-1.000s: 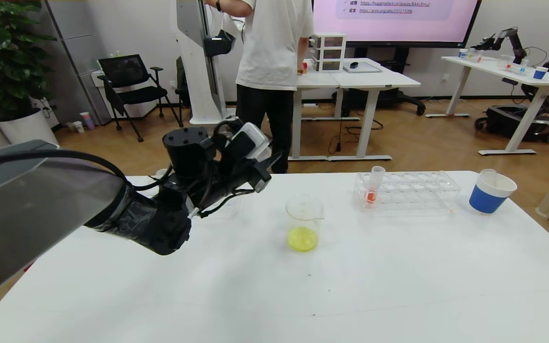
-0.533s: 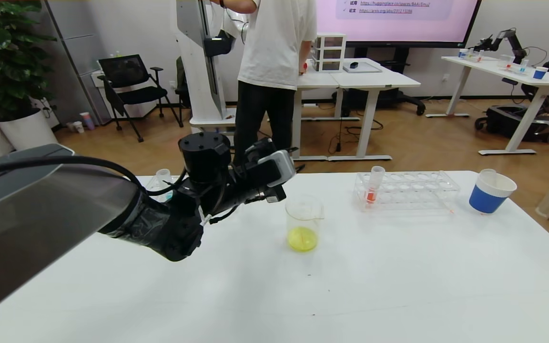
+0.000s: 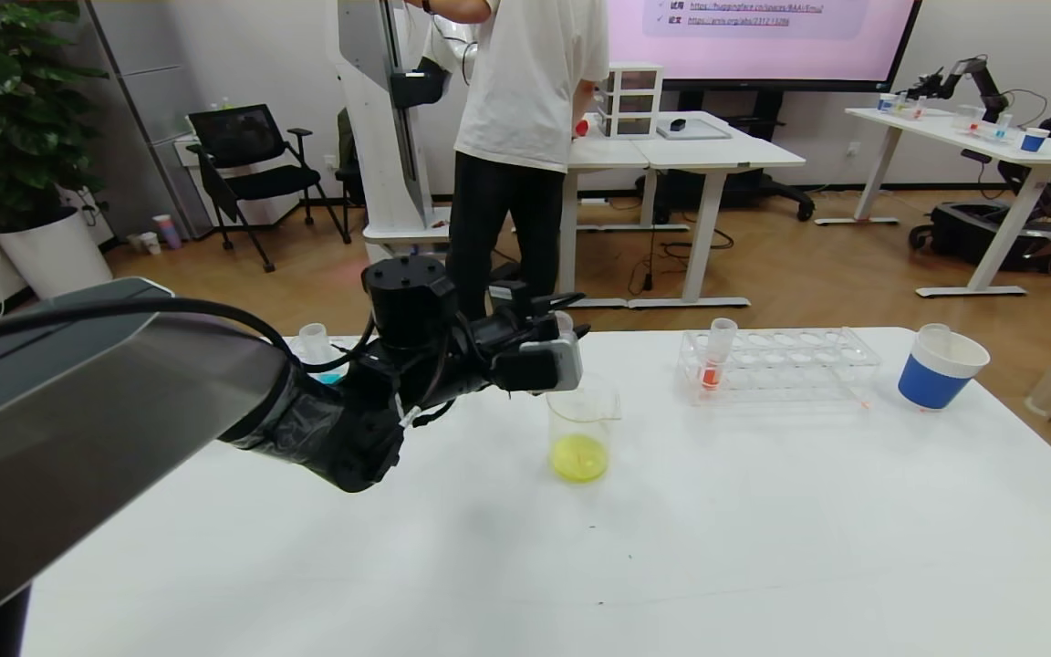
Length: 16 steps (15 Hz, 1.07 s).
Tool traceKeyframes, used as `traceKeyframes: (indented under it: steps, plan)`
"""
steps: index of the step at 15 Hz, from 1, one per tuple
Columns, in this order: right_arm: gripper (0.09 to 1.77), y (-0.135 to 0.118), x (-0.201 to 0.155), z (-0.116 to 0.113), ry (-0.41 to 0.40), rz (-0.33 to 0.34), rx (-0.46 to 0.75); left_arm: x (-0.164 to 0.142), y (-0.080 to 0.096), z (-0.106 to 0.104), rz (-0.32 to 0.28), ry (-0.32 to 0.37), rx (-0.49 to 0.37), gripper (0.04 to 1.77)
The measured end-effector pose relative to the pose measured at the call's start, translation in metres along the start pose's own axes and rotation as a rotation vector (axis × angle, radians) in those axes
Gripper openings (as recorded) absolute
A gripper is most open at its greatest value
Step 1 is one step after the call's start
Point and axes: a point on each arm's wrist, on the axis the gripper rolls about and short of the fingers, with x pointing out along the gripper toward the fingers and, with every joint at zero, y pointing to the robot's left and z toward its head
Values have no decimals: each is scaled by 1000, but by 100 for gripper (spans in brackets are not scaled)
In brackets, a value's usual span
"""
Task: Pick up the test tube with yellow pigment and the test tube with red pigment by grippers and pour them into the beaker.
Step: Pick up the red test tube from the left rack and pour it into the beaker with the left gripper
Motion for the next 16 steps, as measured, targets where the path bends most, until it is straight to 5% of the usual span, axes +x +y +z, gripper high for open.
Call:
traceKeyframes:
  steps: [9, 16]
  plan:
    - [174, 0, 0, 0, 0, 0, 0, 27, 4, -2, -55, -177, 280, 54]
    - [174, 0, 0, 0, 0, 0, 0, 28, -11, -19, -83, -189, 360, 54]
